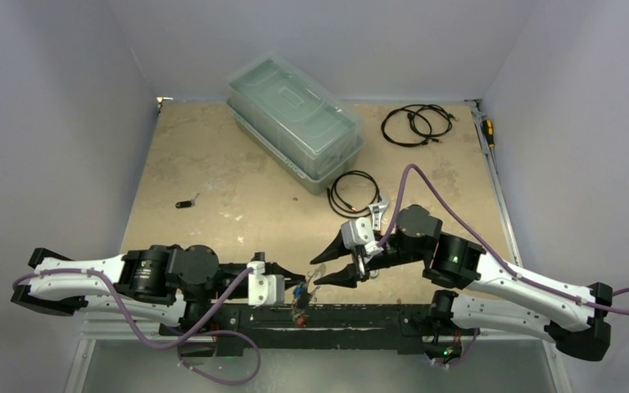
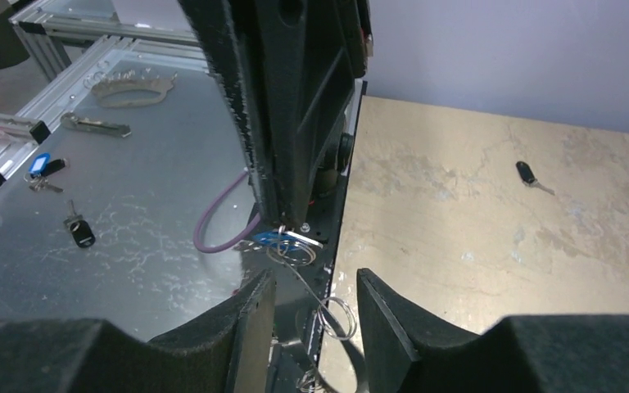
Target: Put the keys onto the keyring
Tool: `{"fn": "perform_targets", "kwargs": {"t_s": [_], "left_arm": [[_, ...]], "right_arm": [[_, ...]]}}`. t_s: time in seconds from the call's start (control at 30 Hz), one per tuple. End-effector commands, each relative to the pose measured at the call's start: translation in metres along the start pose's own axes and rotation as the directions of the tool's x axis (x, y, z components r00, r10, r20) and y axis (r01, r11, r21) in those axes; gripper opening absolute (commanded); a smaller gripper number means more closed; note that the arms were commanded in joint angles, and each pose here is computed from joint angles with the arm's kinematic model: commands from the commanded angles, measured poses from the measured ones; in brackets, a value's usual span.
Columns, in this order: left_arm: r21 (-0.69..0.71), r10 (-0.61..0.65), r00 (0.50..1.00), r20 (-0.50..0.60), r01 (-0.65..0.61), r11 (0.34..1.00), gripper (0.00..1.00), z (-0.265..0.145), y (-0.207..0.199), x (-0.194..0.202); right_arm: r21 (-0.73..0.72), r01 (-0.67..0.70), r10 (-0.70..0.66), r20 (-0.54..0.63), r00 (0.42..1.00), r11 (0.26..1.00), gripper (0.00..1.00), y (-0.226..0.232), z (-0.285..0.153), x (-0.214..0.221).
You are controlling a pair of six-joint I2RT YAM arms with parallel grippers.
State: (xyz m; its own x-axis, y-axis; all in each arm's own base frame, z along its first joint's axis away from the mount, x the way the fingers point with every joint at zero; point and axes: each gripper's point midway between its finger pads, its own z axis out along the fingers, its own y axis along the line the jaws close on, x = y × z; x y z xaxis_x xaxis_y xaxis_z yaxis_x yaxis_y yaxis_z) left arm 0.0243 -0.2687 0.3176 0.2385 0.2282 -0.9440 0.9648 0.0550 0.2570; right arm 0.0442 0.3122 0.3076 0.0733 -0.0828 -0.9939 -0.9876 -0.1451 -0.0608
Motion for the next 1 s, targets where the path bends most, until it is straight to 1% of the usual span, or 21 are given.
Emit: {"fn": "perform_targets", "kwargs": {"t_s": [0.0,0.23,0.5,0.73,0.97], "left_arm": [[-0.024,0.002,0.995,0.102,0.001,1.0,0.0,-0.005,0.01,-0.037],[-0.015,0.002,0.995,0.104,-0.001,1.0,0.0,-0.004,0.008,-0.037],[0.01,0.003,0.994,0.111,-0.004,1.0,0.0,-0.002,0.004,-0.039],[0.006,0.0,0.992,0.122,-0.001,1.0,0.0,-0.003,0.005,-0.042],[-0.011,0.0,0.992,0.126,0.002,1.0,0.0,-0.003,0.008,-0.044]], "right_arm": [[0.03,0.004,-0.004,0.017,1.0,1.0,0.43,-0.009,0.006,-0.003],[0.014,0.002,-0.002,0.015,1.0,1.0,0.4,-0.007,0.009,0.001],[0.024,0.017,-0.018,0.019,1.0,1.0,0.42,-0.012,0.013,0.002],[-0.017,0.007,-0.007,0.001,1.0,1.0,0.42,-0.008,0.019,0.008],[-0.086,-0.007,0.007,0.003,1.0,0.996,0.41,0.005,0.018,0.009]]}}
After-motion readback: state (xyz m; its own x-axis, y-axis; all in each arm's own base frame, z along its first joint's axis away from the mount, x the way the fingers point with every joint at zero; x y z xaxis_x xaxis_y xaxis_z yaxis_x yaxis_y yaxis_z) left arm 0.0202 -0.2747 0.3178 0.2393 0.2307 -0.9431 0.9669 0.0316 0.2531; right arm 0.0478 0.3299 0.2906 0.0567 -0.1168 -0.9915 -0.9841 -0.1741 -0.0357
